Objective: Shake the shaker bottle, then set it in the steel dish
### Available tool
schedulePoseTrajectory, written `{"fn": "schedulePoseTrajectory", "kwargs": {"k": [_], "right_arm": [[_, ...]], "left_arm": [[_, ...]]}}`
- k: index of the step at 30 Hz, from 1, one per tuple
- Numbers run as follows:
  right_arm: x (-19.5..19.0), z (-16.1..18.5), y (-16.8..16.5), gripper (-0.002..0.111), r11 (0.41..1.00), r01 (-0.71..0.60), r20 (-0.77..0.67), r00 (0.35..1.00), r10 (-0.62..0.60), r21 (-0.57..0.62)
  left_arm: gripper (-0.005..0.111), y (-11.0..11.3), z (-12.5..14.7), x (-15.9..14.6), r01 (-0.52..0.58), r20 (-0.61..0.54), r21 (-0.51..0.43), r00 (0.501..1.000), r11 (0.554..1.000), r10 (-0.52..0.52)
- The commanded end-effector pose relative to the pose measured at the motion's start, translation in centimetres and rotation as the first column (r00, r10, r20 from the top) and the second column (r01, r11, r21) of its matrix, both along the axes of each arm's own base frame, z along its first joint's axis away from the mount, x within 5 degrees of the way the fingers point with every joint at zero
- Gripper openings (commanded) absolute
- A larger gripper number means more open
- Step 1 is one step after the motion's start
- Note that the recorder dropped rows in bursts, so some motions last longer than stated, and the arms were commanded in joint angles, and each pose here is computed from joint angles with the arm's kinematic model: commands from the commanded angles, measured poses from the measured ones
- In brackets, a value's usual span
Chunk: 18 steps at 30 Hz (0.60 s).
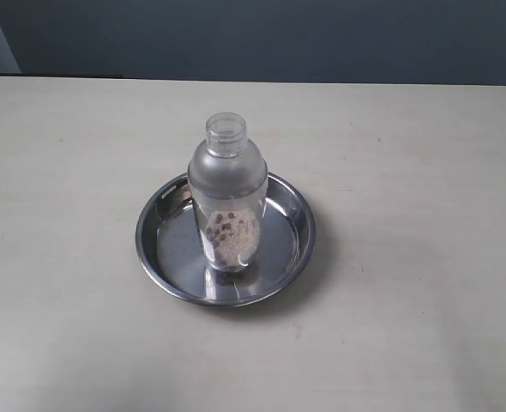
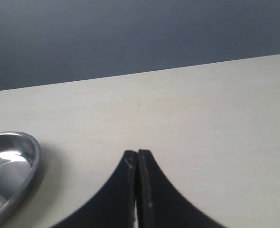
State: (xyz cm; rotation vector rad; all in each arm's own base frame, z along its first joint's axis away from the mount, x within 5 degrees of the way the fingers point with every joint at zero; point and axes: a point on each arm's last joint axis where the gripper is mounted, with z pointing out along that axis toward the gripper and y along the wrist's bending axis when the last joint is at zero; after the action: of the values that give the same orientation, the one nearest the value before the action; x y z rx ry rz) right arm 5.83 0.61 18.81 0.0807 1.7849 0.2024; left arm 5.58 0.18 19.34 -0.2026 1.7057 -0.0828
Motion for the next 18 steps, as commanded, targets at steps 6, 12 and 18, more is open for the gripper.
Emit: {"fn": "schedulePoseTrajectory", "kwargs": {"k": [6, 12, 18], "right_arm": [[0.04, 0.08, 0.01, -0.001, 1.0, -0.002, 0.012, 1.0, 0.002, -0.004], [0.04, 0.08, 0.01, -0.001, 1.0, -0.002, 0.012, 1.0, 0.002, -0.004], [0.04, 0.06, 0.01, -0.001, 1.0, -0.002, 0.01, 1.0, 0.002, -0.004]], "left_arm": [[0.0, 0.07, -0.07, -0.02, -0.006, 0.007, 0.023, 1.0, 1.0, 0.006], [0.0, 0.07, -0.08, -0.02, -0.005, 0.005, 0.023, 1.0, 1.0, 0.005], [0.0, 0.07, -0.08, -0.02, -0.005, 0.005, 0.023, 1.0, 1.0, 0.005]]}}
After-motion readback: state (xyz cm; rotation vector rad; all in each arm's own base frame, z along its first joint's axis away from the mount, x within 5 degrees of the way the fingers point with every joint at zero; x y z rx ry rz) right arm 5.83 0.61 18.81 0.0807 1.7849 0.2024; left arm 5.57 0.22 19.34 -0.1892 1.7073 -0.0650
